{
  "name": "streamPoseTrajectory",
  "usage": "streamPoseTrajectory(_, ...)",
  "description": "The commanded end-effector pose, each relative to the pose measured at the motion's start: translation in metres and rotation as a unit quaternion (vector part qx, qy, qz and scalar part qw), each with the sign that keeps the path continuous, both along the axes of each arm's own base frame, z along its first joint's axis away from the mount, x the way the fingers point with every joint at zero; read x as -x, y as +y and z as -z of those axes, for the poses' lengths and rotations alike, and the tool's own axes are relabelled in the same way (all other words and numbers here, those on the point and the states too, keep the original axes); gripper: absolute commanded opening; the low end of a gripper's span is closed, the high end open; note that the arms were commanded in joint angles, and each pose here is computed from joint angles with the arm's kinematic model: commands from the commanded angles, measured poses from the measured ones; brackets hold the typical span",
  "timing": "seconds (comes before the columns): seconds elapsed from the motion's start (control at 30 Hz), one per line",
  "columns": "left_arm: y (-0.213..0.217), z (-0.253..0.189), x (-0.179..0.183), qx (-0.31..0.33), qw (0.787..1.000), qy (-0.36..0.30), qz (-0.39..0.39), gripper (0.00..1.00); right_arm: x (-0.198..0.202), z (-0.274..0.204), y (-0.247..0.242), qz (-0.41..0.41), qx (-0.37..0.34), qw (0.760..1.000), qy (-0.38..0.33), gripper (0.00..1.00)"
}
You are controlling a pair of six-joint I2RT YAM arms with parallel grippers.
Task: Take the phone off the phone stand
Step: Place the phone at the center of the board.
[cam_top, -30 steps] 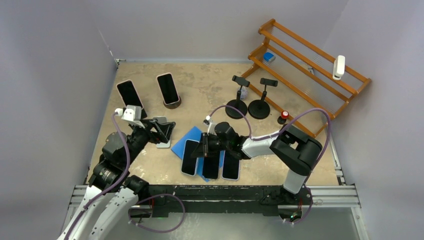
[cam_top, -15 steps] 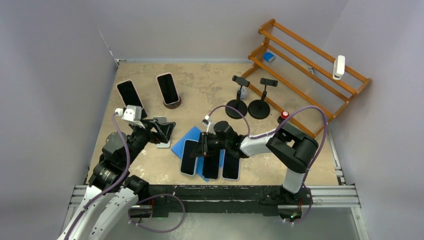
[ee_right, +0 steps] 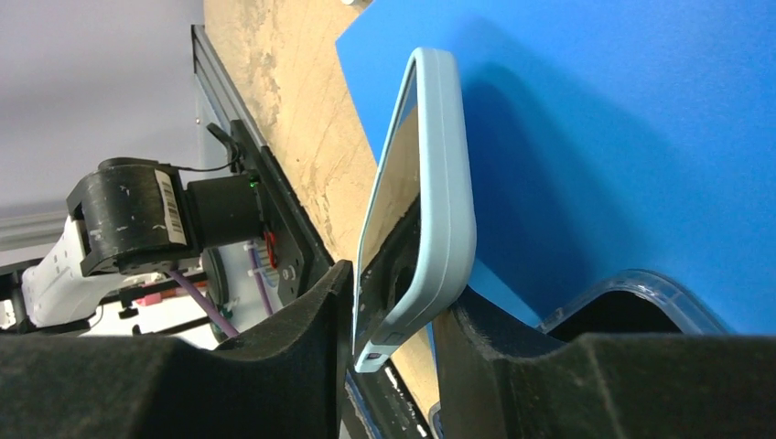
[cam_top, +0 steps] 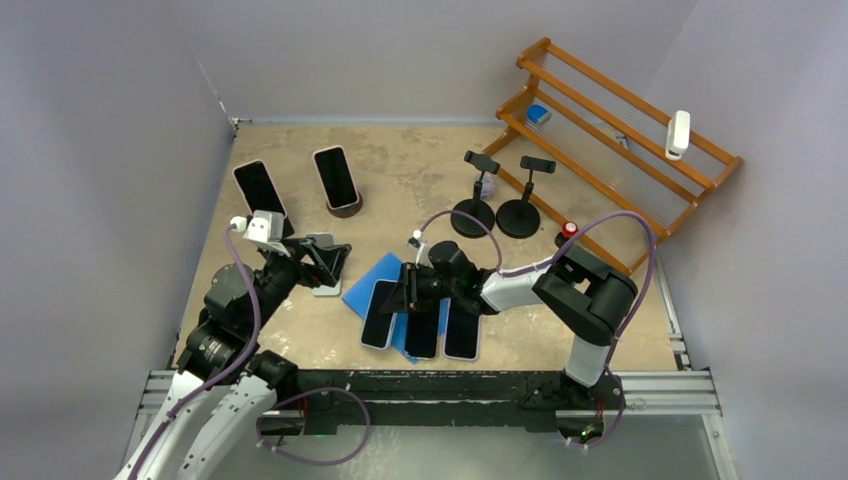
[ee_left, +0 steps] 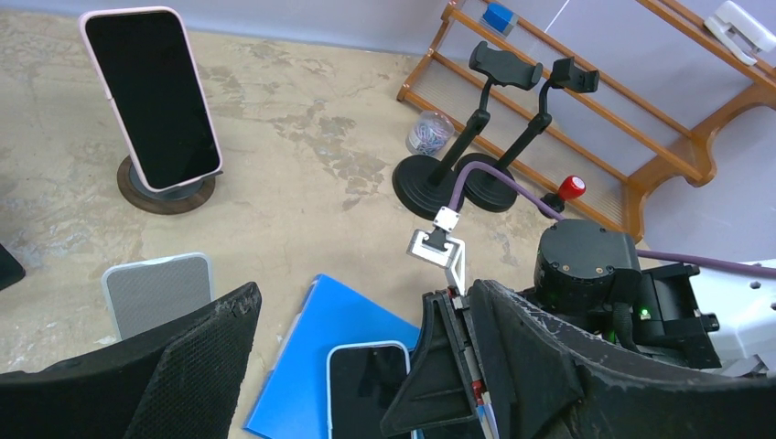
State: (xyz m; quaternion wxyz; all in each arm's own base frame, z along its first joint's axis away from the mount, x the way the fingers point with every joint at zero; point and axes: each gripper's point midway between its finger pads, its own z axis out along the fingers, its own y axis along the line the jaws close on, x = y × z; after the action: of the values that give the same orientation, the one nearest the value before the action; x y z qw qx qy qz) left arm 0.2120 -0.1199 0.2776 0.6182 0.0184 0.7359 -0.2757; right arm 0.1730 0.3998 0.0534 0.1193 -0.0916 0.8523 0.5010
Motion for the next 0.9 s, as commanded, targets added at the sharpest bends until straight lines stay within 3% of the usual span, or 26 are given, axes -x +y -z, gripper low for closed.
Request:
streamPoseTrajectory(0.0, 0.001, -0.013, -0.003, 0.000, 1.000, -0.025, -0.003, 0.82, -0.014, -0.011, 0.005, 0.009, -0.010, 1.000, -0.027, 0.40)
streamPoseTrajectory(0.87, -0.001, -0.009, -0.004, -0.003, 1.000, -0.017, -0.001, 0.82, -0.028, -0.012, -0.019, 0.042, 0.025, 0.998, -0.050, 0.45)
